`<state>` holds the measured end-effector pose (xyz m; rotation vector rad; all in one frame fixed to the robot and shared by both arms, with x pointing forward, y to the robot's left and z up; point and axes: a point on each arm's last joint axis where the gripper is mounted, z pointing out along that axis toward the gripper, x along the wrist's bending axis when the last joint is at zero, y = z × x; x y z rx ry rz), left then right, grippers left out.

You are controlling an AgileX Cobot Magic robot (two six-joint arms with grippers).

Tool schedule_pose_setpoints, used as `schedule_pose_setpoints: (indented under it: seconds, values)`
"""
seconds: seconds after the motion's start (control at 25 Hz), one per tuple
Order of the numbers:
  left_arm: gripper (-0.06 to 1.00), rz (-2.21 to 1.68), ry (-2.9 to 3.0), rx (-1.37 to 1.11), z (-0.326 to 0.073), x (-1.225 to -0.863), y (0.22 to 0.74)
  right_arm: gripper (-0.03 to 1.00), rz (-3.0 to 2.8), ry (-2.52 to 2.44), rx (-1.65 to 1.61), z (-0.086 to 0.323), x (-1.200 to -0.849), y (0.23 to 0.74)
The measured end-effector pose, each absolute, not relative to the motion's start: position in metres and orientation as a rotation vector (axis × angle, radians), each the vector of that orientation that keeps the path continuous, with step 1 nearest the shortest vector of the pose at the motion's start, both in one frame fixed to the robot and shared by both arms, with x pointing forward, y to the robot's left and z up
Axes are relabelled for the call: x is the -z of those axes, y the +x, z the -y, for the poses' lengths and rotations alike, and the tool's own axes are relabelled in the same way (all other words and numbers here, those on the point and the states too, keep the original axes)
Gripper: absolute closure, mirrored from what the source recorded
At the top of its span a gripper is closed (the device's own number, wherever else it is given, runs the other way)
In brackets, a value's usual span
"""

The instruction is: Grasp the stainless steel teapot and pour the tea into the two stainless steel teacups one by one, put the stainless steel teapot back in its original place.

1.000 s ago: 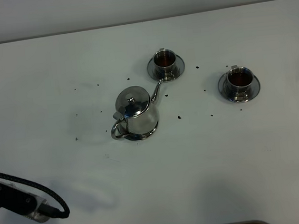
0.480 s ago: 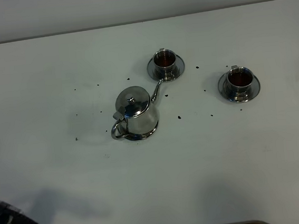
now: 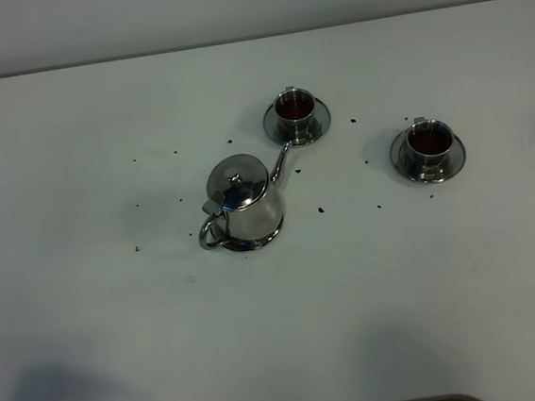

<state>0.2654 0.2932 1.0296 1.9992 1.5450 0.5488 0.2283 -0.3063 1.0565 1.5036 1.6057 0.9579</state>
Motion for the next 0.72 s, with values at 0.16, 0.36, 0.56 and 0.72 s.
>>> schedule_pose_setpoints:
  seconds: [0.16,0.36,0.56,0.72]
  values:
    - [0.59,-1.667,1.878,-0.629,-0.2974,-1.0305,0.2610,0.72,-1.606,1.504,-0.958,0.3063,-1.0565,0.2283]
    - [0.59,-1.749,1.805,-0.674,-0.2994,-1.0307,0.2595,0.72,-1.606,1.504,-0.958,0.3063,-1.0565,0.2283]
    - [0.59,-1.765,1.793,-0.680,-0.2998,-1.0307,0.2595,0.72,-1.606,1.504,-0.958,0.3063,-1.0565,0.2283]
    - [0.59,-1.770,1.789,-0.682,-0.2999,-1.0307,0.2595,0.72,-1.606,1.504,-0.958,0.3063,-1.0565,0.2283]
